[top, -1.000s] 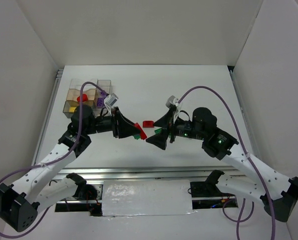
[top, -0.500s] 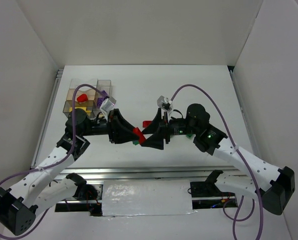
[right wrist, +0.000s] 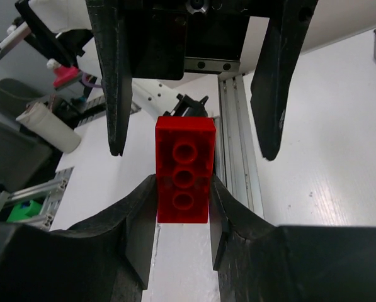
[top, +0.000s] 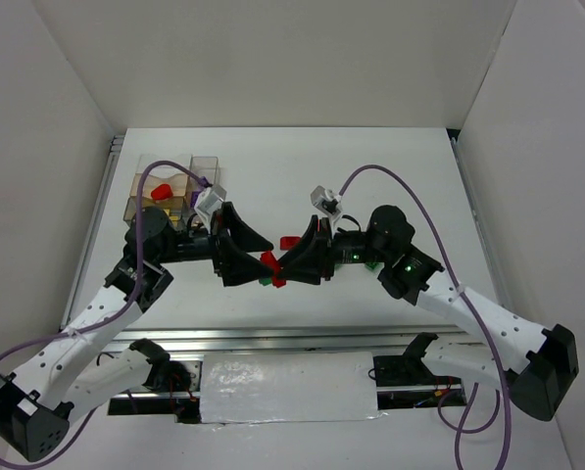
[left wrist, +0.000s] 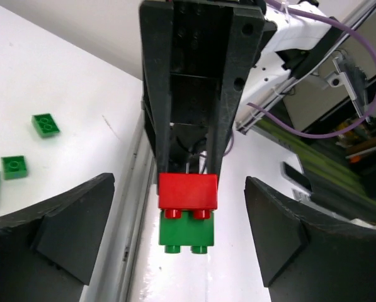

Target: Sort the legos into containers by color

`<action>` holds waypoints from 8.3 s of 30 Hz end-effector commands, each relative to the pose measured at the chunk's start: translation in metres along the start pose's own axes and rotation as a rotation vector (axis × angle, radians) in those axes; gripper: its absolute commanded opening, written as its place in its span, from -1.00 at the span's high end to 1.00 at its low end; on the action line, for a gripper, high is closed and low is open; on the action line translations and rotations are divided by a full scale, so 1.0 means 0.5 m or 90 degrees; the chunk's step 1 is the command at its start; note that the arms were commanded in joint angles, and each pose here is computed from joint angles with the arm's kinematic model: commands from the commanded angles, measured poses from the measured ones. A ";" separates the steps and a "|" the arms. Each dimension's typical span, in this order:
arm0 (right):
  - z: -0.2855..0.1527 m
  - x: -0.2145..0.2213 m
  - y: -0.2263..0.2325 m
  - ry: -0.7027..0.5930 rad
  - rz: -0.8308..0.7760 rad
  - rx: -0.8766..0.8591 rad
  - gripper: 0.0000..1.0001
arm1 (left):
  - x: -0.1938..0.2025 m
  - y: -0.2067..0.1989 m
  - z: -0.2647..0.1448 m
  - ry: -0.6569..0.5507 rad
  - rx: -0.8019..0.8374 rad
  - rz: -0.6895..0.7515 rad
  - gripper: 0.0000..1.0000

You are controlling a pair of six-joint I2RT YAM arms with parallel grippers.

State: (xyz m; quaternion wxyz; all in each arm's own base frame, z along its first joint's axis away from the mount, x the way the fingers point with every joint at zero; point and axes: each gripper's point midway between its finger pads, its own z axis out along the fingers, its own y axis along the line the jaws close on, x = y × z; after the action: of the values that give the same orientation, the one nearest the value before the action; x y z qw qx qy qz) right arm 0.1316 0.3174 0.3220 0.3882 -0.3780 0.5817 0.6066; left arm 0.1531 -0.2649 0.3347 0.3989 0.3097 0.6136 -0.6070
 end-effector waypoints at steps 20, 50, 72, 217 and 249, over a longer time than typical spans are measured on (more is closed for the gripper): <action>-0.028 -0.089 0.040 -0.119 -0.061 0.020 1.00 | -0.008 -0.056 0.002 -0.028 0.086 0.066 -0.51; -0.202 -0.084 -0.115 -0.204 0.002 0.288 1.00 | -0.179 0.606 -0.422 -0.248 -0.916 -0.274 1.00; -0.157 -0.047 -0.135 -0.172 0.042 0.228 1.00 | -0.185 1.027 -0.631 -0.309 -1.066 -0.347 0.54; -0.069 0.318 -0.643 0.672 -0.155 0.569 -0.87 | 0.050 0.291 -0.349 -0.075 -0.678 -0.141 -0.99; 0.032 -0.043 -0.244 -0.070 0.235 0.205 1.00 | -0.011 0.110 -0.174 -0.099 -0.194 -0.049 -0.99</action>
State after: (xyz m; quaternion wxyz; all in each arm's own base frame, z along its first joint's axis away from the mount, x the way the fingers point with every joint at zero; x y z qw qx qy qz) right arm 0.2991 0.3214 0.2346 0.4162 -0.2056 0.7924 0.3958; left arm 0.2264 -0.1414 0.2457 0.4316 0.0402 0.7829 -0.4463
